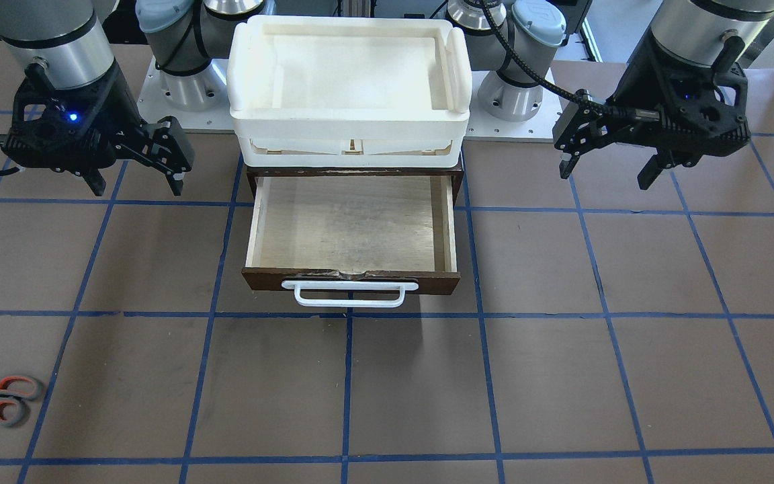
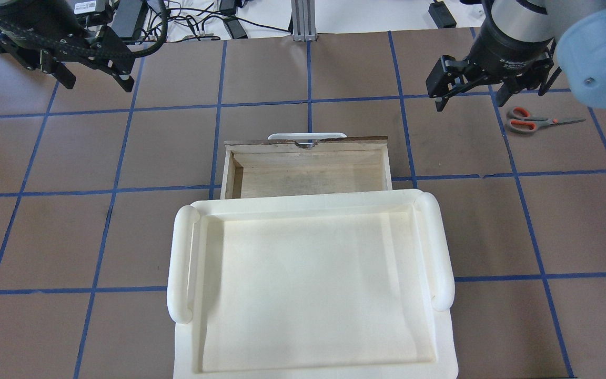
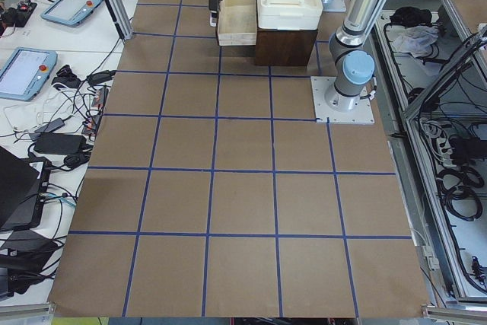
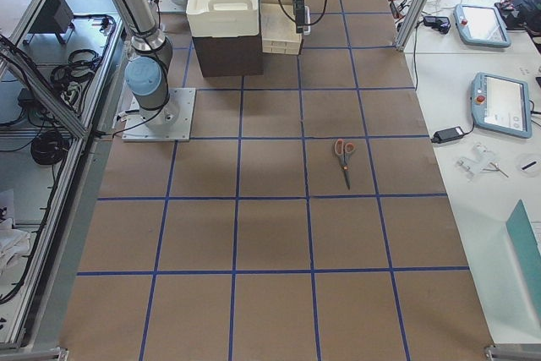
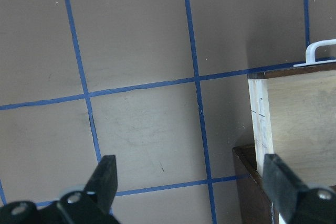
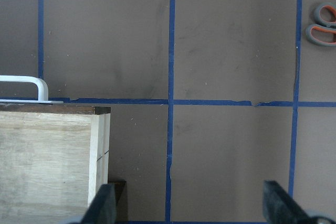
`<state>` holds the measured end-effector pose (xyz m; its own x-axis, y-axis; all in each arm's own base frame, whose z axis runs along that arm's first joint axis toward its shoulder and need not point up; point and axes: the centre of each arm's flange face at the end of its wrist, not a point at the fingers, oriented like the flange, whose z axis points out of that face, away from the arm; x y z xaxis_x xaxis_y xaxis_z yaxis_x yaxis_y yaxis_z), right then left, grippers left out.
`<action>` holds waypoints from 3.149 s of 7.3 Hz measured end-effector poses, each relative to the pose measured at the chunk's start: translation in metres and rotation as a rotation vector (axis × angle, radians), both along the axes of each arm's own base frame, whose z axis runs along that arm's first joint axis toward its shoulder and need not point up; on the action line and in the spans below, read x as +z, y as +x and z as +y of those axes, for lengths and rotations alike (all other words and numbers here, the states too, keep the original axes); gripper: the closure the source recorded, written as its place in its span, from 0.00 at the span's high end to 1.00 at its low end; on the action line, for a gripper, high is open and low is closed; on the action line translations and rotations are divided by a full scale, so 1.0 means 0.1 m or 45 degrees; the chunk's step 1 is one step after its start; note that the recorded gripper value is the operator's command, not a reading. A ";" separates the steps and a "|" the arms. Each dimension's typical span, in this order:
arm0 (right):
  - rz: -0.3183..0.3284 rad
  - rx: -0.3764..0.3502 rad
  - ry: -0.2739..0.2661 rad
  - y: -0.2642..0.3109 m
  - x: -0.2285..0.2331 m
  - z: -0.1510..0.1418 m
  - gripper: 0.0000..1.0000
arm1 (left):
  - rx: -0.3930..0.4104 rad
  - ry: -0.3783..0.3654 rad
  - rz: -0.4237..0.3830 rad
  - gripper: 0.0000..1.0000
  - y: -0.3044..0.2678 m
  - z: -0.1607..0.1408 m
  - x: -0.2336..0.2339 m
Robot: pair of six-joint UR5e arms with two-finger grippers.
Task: Put scissors in drawer and close it
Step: 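Move the right gripper toward the grey-orange scissors on the table, then lower the right gripper over the scissors handles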
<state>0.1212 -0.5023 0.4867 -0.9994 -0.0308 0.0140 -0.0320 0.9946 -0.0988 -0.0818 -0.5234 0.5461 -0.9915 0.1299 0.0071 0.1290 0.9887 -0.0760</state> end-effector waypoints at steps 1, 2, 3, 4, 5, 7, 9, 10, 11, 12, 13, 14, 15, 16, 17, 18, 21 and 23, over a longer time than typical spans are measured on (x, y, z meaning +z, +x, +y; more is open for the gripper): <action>0.000 0.002 0.000 0.00 0.00 0.00 1.00 | 0.001 0.001 0.000 1.00 0.00 0.00 0.00; 0.000 0.003 0.000 0.00 0.00 0.00 1.00 | 0.001 0.001 0.000 1.00 0.00 0.01 0.00; -0.001 0.003 -0.005 0.00 0.00 -0.01 1.00 | 0.001 0.001 0.001 1.00 0.00 0.01 0.00; -0.002 0.002 -0.016 -0.01 0.01 -0.02 1.00 | 0.001 0.002 0.001 1.00 0.00 0.01 0.00; -0.001 0.005 -0.020 -0.02 0.02 -0.02 1.00 | 0.001 0.002 0.001 1.00 0.00 0.01 0.00; 0.054 0.001 -0.029 -0.06 0.09 0.04 1.00 | 0.001 -0.001 0.005 1.00 0.00 0.01 0.00; 0.216 -0.017 -0.040 -0.19 0.12 0.04 1.00 | 0.007 -0.003 0.014 1.00 0.02 0.02 0.01; 0.252 -0.022 -0.050 -0.22 0.14 0.04 1.00 | 0.012 -0.001 0.019 1.00 0.03 0.01 -0.01; 0.265 -0.024 -0.055 -0.23 0.14 0.03 1.00 | 0.016 0.002 0.022 1.00 0.04 -0.01 -0.03; 0.269 -0.013 -0.058 -0.25 0.14 0.01 1.00 | 0.016 0.005 0.023 1.00 0.05 -0.03 -0.05; 0.275 0.029 -0.058 -0.28 0.14 -0.01 1.00 | 0.018 0.006 0.021 1.00 0.06 -0.03 -0.05; 0.285 0.094 -0.044 -0.34 0.11 -0.05 1.00 | 0.024 0.006 0.021 1.00 0.08 -0.03 -0.05; 0.275 0.179 -0.018 -0.47 0.05 -0.11 1.00 | 0.032 0.007 0.022 1.00 0.11 -0.03 -0.05; 0.233 0.271 0.000 -0.65 0.01 -0.16 1.00 | 0.036 0.007 0.022 1.00 0.13 -0.03 -0.05; 0.190 0.362 0.018 -0.89 -0.05 -0.22 1.00 | 0.038 0.006 0.021 1.00 0.13 -0.02 -0.04; 0.166 0.479 0.048 -1.15 -0.16 -0.30 1.00 | 0.038 0.004 0.019 1.00 0.13 -0.01 -0.02; 0.088 0.769 0.161 -1.75 -0.73 -0.58 1.00 | 0.037 0.004 0.019 1.00 0.13 -0.01 -0.02; 0.049 0.899 0.192 -1.88 -1.18 -0.83 1.00 | 0.037 0.003 0.020 1.00 0.13 0.00 -0.02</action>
<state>-0.0665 -0.5852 0.3682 -0.7390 -0.6736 -0.0065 -0.6730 0.7378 0.0518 -0.0688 -0.5237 0.5439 -0.9946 0.1008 0.0230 0.0988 0.9923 -0.0753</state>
